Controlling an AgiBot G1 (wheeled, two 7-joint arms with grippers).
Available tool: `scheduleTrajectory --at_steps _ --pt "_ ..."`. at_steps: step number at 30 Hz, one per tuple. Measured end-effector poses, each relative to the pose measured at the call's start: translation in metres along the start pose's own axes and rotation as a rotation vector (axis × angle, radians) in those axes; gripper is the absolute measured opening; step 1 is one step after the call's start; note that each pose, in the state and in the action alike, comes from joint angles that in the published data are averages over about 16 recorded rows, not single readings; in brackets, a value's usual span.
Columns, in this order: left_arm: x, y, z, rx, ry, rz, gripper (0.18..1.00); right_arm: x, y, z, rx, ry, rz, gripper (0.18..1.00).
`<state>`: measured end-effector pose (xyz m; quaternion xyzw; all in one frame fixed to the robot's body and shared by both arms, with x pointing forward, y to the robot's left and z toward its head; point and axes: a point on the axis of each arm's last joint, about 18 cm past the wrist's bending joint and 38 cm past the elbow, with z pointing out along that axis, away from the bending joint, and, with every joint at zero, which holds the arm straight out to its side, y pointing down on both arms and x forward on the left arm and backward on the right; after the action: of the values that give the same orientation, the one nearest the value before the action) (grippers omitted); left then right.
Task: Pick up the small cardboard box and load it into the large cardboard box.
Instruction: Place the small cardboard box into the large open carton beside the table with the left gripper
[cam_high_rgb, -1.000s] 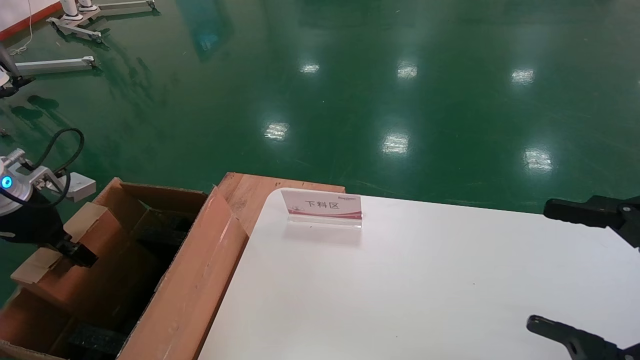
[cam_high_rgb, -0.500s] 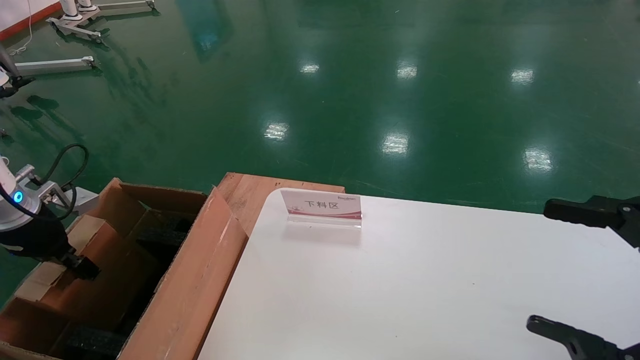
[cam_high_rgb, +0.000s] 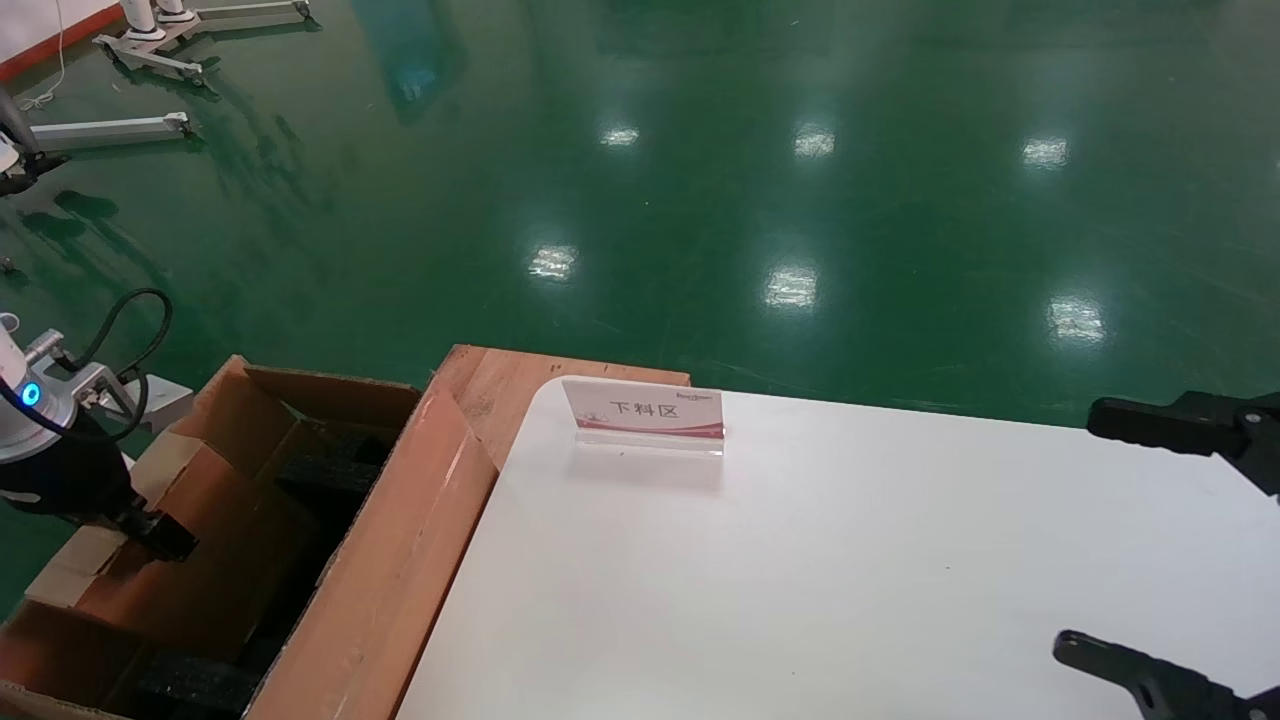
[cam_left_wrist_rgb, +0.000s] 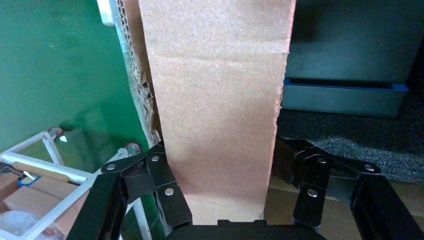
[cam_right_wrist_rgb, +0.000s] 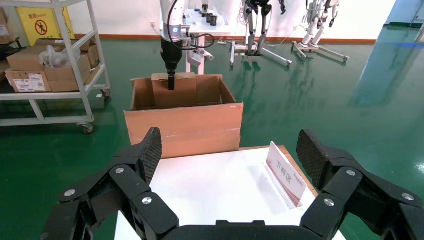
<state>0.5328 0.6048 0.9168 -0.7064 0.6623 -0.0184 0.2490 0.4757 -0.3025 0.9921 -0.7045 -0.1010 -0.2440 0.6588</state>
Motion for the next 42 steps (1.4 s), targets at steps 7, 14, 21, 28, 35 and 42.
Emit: scheduleTrajectory --at_steps 7,14,21,28,35,42 --pt "0.000 0.000 0.000 0.000 -0.001 0.004 0.395 0.000 0.000 0.000 0.000 0.000 0.000 1.000" --pt "0.000 0.000 -0.001 -0.001 -0.002 0.007 0.538 0.000 0.000 0.000 0.000 0.000 0.000 1.000" --pt "0.001 -0.004 -0.004 0.020 0.003 0.020 0.693 0.000 0.000 0.000 0.000 0.000 0.000 1.000" --pt "0.008 -0.020 -0.019 0.104 0.031 0.085 0.832 0.000 0.000 0.000 0.000 0.000 0.000 1.000" --pt "0.021 -0.040 -0.051 0.271 0.087 0.201 0.931 0.000 0.000 0.000 0.000 0.000 0.000 1.000" --pt "0.041 -0.049 -0.088 0.464 0.151 0.312 0.983 0.000 0.000 0.000 0.000 0.000 0.000 1.000"
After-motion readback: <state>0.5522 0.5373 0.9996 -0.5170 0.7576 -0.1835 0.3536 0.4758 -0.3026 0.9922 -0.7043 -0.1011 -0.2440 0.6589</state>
